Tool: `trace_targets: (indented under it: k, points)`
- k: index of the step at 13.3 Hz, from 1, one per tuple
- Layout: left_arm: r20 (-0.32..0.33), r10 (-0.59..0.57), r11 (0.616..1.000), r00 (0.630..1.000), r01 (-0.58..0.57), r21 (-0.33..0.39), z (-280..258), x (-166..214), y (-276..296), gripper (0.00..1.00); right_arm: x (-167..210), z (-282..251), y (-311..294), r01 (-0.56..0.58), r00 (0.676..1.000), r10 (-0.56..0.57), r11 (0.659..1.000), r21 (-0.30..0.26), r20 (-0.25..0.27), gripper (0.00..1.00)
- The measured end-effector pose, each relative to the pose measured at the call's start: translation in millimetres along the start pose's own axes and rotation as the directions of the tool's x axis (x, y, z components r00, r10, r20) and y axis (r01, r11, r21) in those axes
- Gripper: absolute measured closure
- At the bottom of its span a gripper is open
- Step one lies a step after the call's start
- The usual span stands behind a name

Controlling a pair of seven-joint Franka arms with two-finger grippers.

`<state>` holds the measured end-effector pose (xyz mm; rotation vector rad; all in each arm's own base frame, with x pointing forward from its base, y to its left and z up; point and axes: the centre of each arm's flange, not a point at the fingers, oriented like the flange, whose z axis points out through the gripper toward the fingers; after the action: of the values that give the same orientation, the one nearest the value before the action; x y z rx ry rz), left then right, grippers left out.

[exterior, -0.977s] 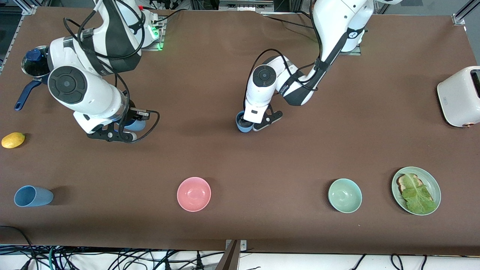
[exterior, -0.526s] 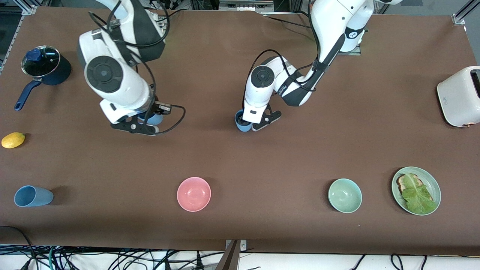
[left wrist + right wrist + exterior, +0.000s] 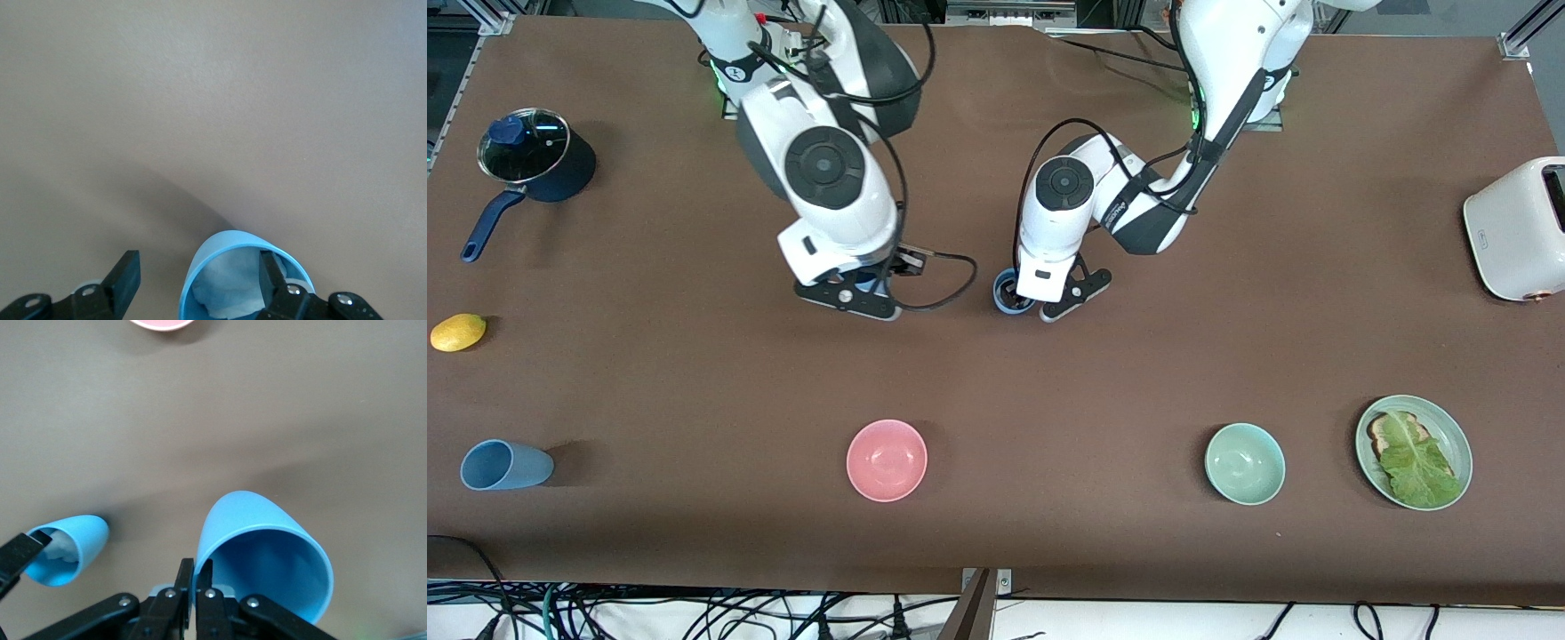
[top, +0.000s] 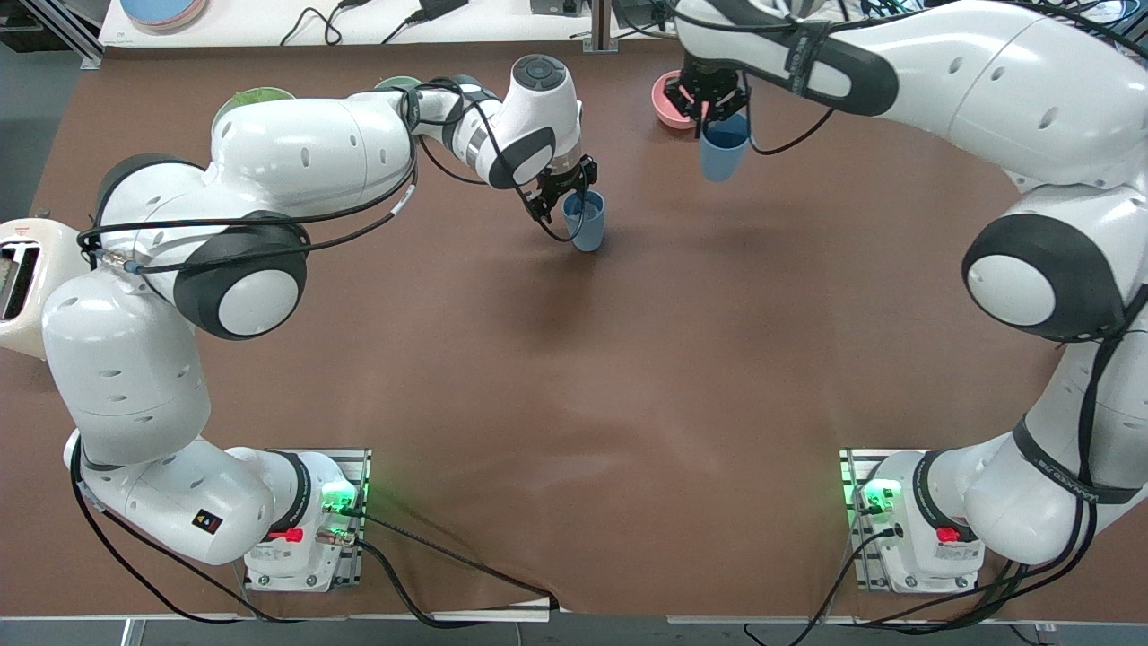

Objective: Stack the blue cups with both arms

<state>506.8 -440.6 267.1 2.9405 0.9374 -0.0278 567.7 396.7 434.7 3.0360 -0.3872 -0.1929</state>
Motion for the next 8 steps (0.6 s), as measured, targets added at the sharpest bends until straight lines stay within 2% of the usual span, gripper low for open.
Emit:
trace_targets:
  k: [8]
  points:
    - [-0.01, 0.001, 0.999, 1.0, -0.001, 0.033, -27.3, 2.4, -5.1, 0.18, -28.8, 9.7, -41.6, -0.024, 1.0, 0.024, 1.0, 0.018, -0.013, 0.95]
